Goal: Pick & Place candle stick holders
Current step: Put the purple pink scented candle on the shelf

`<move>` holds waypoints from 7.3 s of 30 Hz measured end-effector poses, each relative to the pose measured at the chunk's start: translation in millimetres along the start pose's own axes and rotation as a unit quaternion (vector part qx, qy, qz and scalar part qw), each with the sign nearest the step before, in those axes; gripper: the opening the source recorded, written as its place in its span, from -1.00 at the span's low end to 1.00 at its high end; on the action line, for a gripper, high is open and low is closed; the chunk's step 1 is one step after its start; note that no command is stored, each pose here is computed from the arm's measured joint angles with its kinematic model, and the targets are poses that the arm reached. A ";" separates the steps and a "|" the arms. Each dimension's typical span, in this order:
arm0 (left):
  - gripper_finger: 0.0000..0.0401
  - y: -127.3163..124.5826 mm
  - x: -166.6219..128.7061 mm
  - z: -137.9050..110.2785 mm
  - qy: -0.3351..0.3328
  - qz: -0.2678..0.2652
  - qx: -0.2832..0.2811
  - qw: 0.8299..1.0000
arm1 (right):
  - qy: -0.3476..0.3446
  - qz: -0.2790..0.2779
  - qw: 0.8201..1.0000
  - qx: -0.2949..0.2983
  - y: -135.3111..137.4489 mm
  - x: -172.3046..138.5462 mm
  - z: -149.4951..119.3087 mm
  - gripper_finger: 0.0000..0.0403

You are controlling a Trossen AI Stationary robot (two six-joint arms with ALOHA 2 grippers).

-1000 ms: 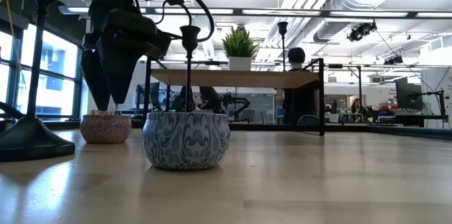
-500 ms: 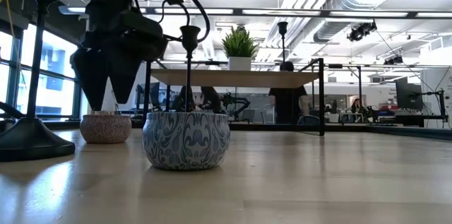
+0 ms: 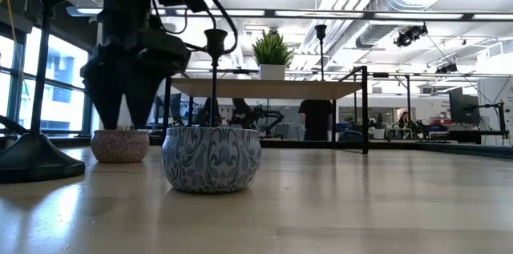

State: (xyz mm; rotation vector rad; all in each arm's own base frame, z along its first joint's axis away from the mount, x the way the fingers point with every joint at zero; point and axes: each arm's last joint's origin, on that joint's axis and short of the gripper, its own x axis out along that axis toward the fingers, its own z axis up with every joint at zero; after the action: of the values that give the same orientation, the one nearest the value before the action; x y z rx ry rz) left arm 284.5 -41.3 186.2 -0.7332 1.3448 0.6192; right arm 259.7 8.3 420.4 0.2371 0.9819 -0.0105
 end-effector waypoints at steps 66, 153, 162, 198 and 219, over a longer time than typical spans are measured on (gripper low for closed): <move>0.93 -2.2 10.8 1.4 0.003 0.011 0.017 1.000 | -0.015 0.004 1.000 -0.004 0.8 0.0 2.8 0.19; 0.46 4.5 8.6 10.9 0.008 0.005 0.029 1.000 | -0.018 0.004 1.000 -0.013 0.9 -0.2 3.6 0.19; 0.46 5.0 3.9 12.4 0.014 0.013 0.029 0.999 | -0.018 0.004 1.000 -0.014 0.9 -0.2 3.5 0.19; 0.46 44.3 -97.1 -8.8 -0.089 0.010 -0.002 0.996 | -0.030 0.004 0.999 -0.015 1.2 -0.3 5.6 0.19; 0.46 98.6 -257.3 44.3 -0.295 -0.013 0.029 0.955 | -0.030 0.004 0.999 -0.031 1.2 -0.3 5.8 0.19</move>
State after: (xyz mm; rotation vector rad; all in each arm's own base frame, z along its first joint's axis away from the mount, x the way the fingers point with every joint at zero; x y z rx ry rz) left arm 203.2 59.9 433.2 -0.4615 0.7941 0.7061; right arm 264.5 8.3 423.9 0.1823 0.9193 0.0203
